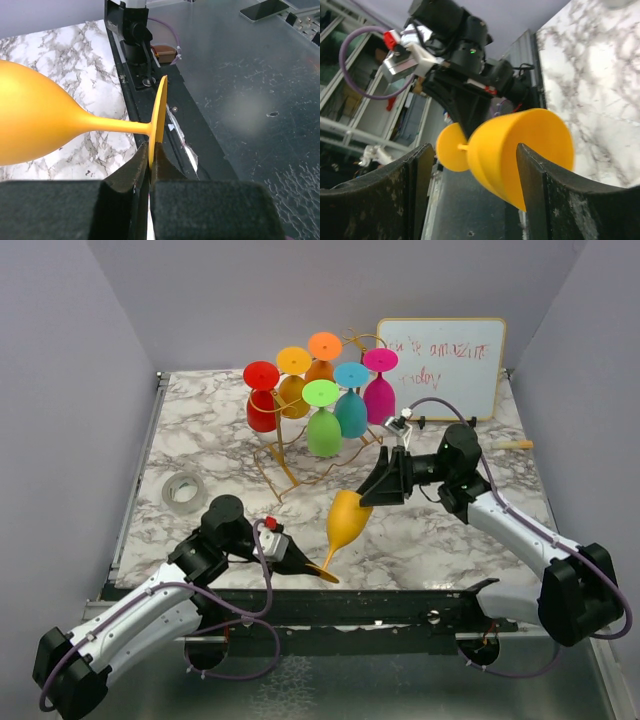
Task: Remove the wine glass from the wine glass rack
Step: Place the wine glass at the center of the board.
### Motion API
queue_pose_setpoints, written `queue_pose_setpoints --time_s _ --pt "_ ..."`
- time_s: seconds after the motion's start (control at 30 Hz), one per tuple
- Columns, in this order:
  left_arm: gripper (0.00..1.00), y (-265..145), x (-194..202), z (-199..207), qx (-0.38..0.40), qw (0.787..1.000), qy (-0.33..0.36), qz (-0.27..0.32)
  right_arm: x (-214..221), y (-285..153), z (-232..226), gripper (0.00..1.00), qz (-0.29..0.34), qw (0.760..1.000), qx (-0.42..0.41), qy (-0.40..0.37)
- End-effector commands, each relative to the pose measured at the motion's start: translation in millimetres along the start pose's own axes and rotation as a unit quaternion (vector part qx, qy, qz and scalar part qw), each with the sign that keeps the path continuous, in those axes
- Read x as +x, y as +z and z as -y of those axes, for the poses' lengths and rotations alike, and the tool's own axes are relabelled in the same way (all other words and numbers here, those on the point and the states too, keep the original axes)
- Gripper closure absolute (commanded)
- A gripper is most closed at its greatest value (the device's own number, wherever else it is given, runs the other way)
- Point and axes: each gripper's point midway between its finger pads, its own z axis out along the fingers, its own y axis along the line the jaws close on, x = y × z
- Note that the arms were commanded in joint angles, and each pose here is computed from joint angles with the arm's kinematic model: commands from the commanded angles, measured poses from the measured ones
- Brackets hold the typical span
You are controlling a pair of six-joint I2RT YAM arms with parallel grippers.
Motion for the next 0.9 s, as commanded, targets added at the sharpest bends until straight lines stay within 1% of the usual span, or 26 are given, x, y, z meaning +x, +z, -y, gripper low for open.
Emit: queue_pose_setpoints --time_s 0.0,0.17,0.37,0.47,0.6,0.73,0.87 --pt "1.0 1.2 -5.1 6.1 0.027 0.999 0.024 0.011 6.8 3.2 -12.7 0.3 -0.044 0.998 -0.025 -0.024" --pt "1.0 1.0 -2.5 8.0 0.03 0.999 0.025 0.01 11.5 2.5 -15.4 0.33 -0.059 0.998 -0.032 -0.012" --pt "1.0 0.1 -3.6 10.1 0.032 0.999 0.034 0.011 14.4 5.7 -21.9 0.4 -0.074 0.996 -0.048 0.003" --pt "1.0 -2.1 -4.3 12.2 0.035 0.998 0.054 0.004 14.4 5.6 -28.6 0.41 -0.08 0.995 -0.053 0.011" --pt "1.0 -2.5 3.7 12.3 0.046 0.997 0.055 -0.016 14.6 4.5 -40.5 0.41 -0.09 0.994 -0.062 0.024" --pt "1.0 0.1 -3.5 13.8 0.077 0.995 0.06 -0.009 14.3 3.9 -48.0 0.44 -0.096 0.993 -0.067 0.021" --pt "1.0 1.3 -7.9 7.6 0.082 0.994 0.073 -0.013 18.4 3.5 -51.7 0.44 -0.1 0.992 -0.07 0.01"
